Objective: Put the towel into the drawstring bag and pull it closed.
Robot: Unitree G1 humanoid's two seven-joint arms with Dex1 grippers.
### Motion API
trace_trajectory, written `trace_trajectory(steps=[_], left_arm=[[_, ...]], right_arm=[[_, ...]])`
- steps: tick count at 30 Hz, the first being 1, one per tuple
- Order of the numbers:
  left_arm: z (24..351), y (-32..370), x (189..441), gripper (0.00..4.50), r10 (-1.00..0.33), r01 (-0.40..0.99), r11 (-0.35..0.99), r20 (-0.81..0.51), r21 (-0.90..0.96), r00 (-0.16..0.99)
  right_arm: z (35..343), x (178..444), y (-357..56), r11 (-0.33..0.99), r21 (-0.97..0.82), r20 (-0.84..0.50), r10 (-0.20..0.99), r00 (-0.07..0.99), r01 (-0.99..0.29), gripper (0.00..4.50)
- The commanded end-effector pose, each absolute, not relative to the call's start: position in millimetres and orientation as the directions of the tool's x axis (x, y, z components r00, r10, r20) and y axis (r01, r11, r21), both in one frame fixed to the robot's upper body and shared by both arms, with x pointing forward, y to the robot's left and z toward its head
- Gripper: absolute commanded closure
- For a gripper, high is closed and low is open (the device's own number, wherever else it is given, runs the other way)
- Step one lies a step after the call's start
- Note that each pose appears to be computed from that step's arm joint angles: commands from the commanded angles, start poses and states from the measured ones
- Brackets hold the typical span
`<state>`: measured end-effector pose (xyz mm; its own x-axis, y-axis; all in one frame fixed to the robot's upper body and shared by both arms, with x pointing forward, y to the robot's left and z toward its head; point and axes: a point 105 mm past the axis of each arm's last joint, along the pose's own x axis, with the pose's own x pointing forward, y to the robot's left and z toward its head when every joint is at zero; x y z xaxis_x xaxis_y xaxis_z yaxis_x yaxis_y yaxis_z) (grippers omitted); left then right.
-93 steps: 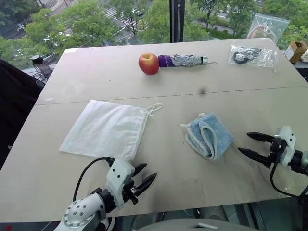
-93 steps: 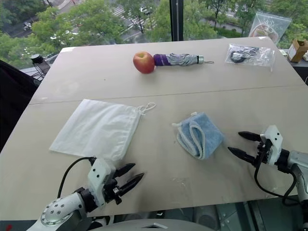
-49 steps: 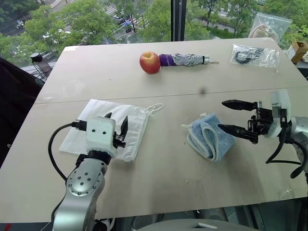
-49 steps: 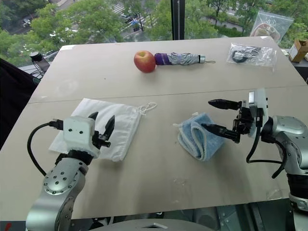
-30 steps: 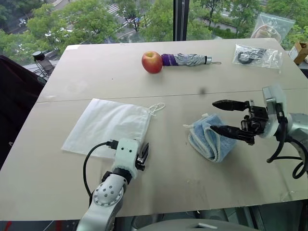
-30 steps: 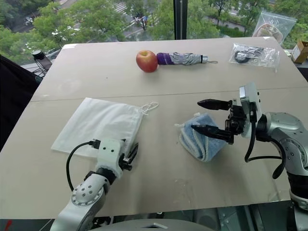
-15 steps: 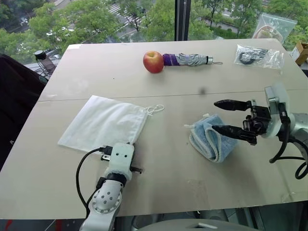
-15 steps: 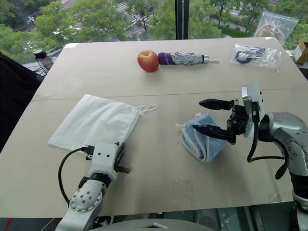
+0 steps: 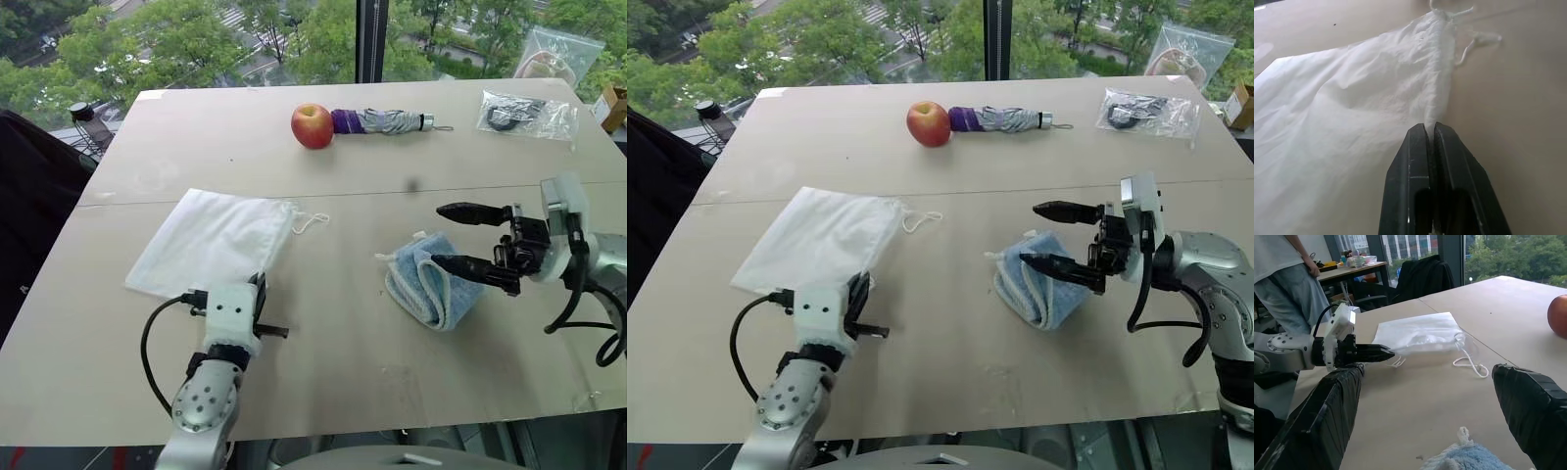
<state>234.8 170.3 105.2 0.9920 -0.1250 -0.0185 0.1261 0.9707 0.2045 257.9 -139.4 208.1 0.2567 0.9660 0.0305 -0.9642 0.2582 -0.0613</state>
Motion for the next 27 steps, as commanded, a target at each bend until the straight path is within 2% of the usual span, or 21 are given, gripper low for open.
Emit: trace_trajectory(steps=[1,4,8,10,14,16,20,23,26,27], left_arm=[[136.9,182.1,238.4,4.4,-0.199,0.178,0.965,0.097,0.194,0.975],[149.3,185.4,243.8,4.4,-0.315,0.291,0.937,0.114,0.191,0.942],[169.0,182.2,251.6,4.4,-0.472,0.463,0.881,0.137,0.098,0.871],[174.1,185.1,256.9,4.4,-0.524,0.511,0.851,0.126,0.12,0.842],[160.5,197.7,275.1,4.4,-0.555,0.528,0.796,0.01,0.295,0.832],[155.1,200.9,290.6,4.4,-0.544,0.512,0.787,-0.004,0.345,0.839],[144.1,190.4,310.7,4.4,-0.57,0.531,0.758,-0.011,0.378,0.822],[122.7,174.3,316.6,4.4,-0.612,0.597,0.753,-0.037,0.278,0.79],[108.5,164.8,315.1,3.56,-0.657,0.655,0.735,-0.059,0.177,0.752],[106.3,163.6,315.0,3.01,-0.665,0.666,0.729,-0.064,0.157,0.744]], right_arm=[[213.9,259.4,-140.5,0.268,-0.103,0.056,0.963,0.263,-0.958,0.0],[212.2,262.2,-139.0,0.271,-0.11,0.06,0.962,0.266,-0.956,0.0],[213.4,266.9,-136.1,0.278,-0.125,0.079,0.96,0.269,-0.952,0.0],[213.1,268.5,-133.5,0.279,-0.133,0.086,0.959,0.269,-0.951,0.0],[213.4,268.7,-128.4,0.278,-0.137,0.103,0.959,0.265,-0.951,0.0],[213.9,267.5,-126.5,0.28,-0.142,0.109,0.958,0.266,-0.95,0.0],[214.3,267.3,-121.2,0.291,-0.154,0.113,0.955,0.276,-0.944,0.0],[210.1,263.3,-111.1,0.293,-0.154,0.113,0.954,0.278,-0.944,0.0],[206.2,260.1,-105.0,0.298,-0.145,0.115,0.952,0.283,-0.943,0.0],[205.1,259.8,-104.2,0.301,-0.142,0.116,0.951,0.286,-0.943,0.0]])
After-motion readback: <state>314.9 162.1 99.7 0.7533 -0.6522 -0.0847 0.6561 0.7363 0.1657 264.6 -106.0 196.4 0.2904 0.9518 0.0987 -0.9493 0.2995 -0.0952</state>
